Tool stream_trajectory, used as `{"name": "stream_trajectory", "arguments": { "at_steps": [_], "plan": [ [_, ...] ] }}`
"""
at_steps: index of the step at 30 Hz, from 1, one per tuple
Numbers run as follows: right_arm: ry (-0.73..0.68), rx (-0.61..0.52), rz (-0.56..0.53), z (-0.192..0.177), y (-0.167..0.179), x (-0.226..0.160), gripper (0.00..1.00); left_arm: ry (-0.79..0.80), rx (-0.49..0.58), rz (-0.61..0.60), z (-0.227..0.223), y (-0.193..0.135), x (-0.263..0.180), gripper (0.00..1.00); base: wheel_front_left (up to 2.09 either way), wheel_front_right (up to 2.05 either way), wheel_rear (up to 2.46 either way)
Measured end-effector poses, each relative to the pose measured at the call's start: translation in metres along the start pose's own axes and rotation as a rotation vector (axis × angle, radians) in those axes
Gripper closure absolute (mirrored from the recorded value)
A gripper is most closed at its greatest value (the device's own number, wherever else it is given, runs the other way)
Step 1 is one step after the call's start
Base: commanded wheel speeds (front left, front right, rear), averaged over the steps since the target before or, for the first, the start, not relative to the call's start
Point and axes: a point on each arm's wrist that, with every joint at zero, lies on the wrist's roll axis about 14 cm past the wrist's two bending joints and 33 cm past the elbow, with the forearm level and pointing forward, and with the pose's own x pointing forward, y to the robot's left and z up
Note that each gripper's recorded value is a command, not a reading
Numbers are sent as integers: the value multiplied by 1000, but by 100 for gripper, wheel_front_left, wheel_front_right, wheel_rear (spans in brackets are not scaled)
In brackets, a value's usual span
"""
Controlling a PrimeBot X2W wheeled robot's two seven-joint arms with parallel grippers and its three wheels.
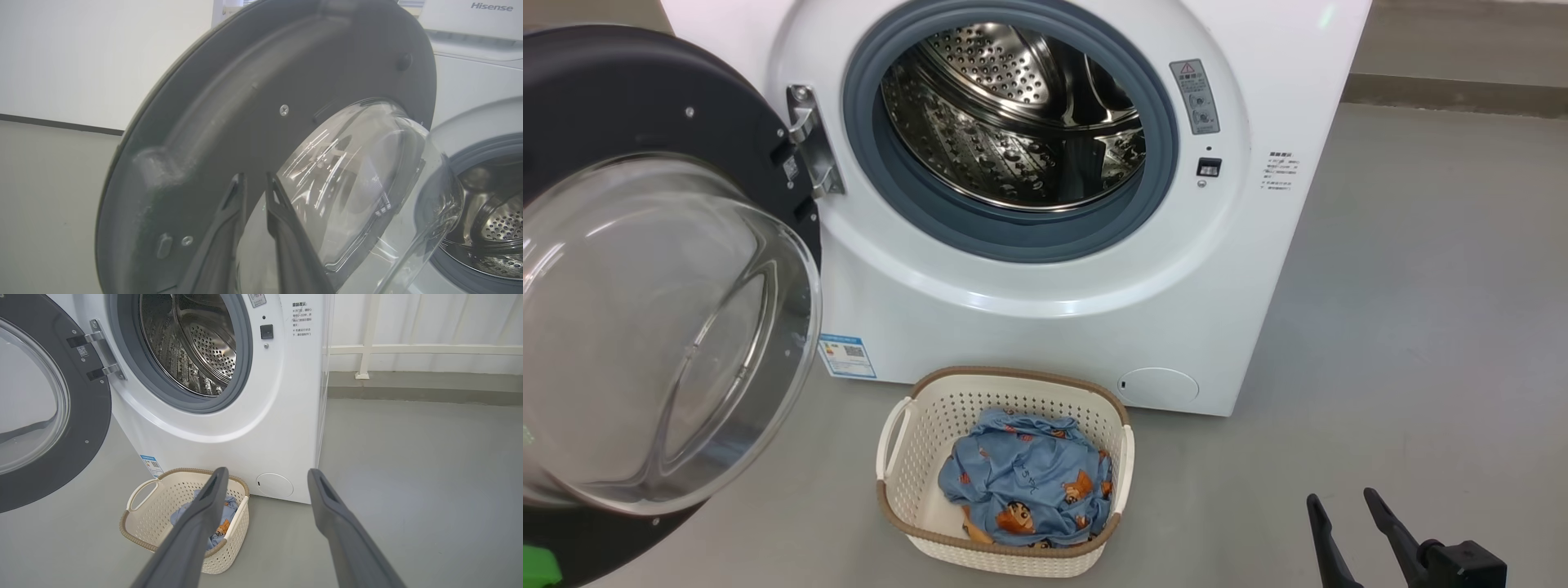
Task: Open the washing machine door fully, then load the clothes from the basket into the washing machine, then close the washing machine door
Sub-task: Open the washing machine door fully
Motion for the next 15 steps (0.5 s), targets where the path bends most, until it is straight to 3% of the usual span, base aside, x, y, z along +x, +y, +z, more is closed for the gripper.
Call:
{"name": "stream_trajectory", "arguments": {
  "at_steps": [3,5,6,11,15],
  "plan": [
    [0,2,-2,0,0,-1,0,-22,-10,-43,9,-15,-4,55,0,0,0],
    [-1,2,-4,0,-1,-1,0,-28,-15,-76,13,-26,-7,15,0,0,0],
    [-1,3,-5,0,-1,-1,0,-31,-16,-101,15,-32,-9,0,0,0,0],
    [-10,4,-24,3,-6,-5,0,6,-57,-274,13,-82,-25,0,0,0,0],
    [-16,5,-37,4,-10,-8,0,36,-70,-343,7,-101,-36,0,0,0,0]
  ]
}}
